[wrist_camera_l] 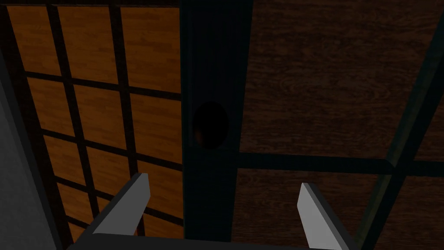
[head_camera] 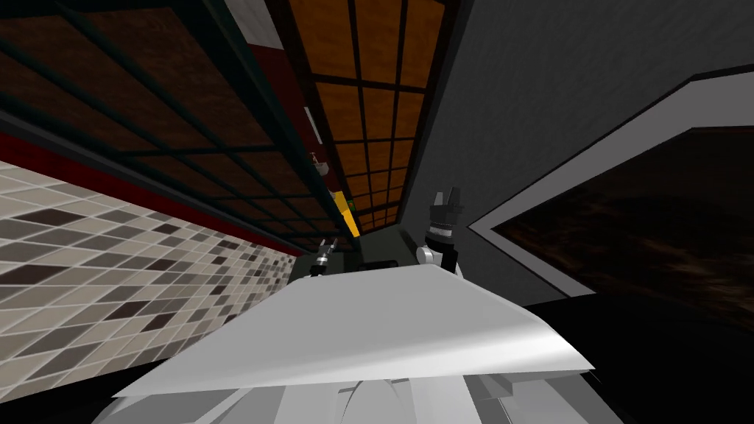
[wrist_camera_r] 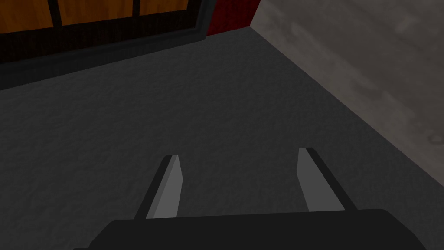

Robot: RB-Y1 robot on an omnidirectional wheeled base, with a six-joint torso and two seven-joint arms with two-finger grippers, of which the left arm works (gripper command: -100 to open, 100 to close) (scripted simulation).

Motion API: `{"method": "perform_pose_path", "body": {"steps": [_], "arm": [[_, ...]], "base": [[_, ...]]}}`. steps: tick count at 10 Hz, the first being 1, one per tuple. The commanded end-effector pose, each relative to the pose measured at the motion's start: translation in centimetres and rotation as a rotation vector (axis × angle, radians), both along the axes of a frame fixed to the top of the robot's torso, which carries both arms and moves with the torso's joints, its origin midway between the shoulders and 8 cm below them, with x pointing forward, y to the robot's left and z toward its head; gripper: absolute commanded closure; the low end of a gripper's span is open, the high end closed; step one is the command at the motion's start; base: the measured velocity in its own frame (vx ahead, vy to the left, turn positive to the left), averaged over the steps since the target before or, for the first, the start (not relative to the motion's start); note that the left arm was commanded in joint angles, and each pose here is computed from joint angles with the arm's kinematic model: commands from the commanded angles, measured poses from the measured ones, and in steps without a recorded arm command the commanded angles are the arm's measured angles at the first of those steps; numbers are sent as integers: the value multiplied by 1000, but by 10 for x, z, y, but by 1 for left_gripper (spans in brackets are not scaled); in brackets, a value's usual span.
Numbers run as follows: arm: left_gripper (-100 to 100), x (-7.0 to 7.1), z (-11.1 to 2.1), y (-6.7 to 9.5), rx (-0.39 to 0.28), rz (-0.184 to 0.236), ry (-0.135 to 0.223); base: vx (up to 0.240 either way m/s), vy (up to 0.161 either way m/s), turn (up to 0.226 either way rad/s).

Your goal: Pull the door open

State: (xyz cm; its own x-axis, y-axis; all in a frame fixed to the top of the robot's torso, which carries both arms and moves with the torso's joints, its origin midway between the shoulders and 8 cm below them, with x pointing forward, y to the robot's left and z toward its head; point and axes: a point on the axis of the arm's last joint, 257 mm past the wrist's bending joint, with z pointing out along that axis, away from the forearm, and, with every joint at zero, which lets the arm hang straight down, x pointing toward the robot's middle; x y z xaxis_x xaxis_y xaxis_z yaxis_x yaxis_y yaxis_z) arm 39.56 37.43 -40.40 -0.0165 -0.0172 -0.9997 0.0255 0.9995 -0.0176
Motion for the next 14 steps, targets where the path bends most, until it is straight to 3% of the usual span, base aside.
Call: {"method": "perform_pose_path", "body": {"steps": [1,3,10,11,14], "arm": [[-100,3,6,-11,16,-41,-16],[-100,3,4,-3,10,-17,-13],[-100,0,6,9,9,15,-18],[100,0,6,9,9,15,-18],[100,0,6,9,9,15,-18]], "base": [[-201,57,-71],[16,10,-50],[183,-19,-57],[-11,-1,9],[-24,3,-3]]}}
